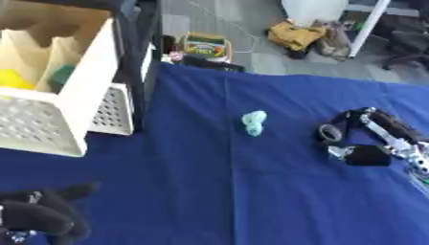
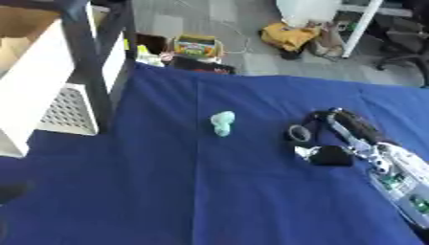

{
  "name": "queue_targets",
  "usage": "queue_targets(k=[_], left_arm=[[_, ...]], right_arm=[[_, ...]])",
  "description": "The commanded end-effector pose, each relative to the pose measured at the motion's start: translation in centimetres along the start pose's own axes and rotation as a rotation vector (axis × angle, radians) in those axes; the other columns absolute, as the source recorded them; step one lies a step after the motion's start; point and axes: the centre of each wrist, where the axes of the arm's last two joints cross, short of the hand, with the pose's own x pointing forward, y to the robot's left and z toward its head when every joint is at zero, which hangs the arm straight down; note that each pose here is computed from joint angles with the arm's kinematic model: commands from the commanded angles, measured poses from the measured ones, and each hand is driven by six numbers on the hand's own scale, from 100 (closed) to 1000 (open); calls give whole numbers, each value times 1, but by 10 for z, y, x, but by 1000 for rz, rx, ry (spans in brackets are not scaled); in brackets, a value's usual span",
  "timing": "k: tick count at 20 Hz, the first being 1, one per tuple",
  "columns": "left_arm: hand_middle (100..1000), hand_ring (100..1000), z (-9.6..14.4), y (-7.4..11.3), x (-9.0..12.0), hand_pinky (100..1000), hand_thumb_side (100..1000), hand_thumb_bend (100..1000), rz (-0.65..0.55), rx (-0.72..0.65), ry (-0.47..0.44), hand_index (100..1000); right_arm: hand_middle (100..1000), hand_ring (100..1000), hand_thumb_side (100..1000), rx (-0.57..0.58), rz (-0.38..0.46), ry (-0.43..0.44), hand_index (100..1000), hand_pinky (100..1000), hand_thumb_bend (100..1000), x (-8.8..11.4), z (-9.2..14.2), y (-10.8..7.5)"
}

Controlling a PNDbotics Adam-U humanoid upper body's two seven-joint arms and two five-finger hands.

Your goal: Pick up objects from table and place into drawer.

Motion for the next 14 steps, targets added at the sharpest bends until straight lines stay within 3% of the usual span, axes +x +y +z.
queue_targets(k=[1, 14], left_arm=[[616, 413, -3, -1, 4, 974, 881, 100, -8, -13, -14, 765], [617, 414, -4, -2, 4, 975, 885, 100, -5, -17, -14, 766]], right_arm=[[422, 837, 583, -13, 32, 6, 757, 743, 395, -2, 1, -11], [387, 822, 529, -16, 30, 10, 733, 735, 389, -2, 1, -10]])
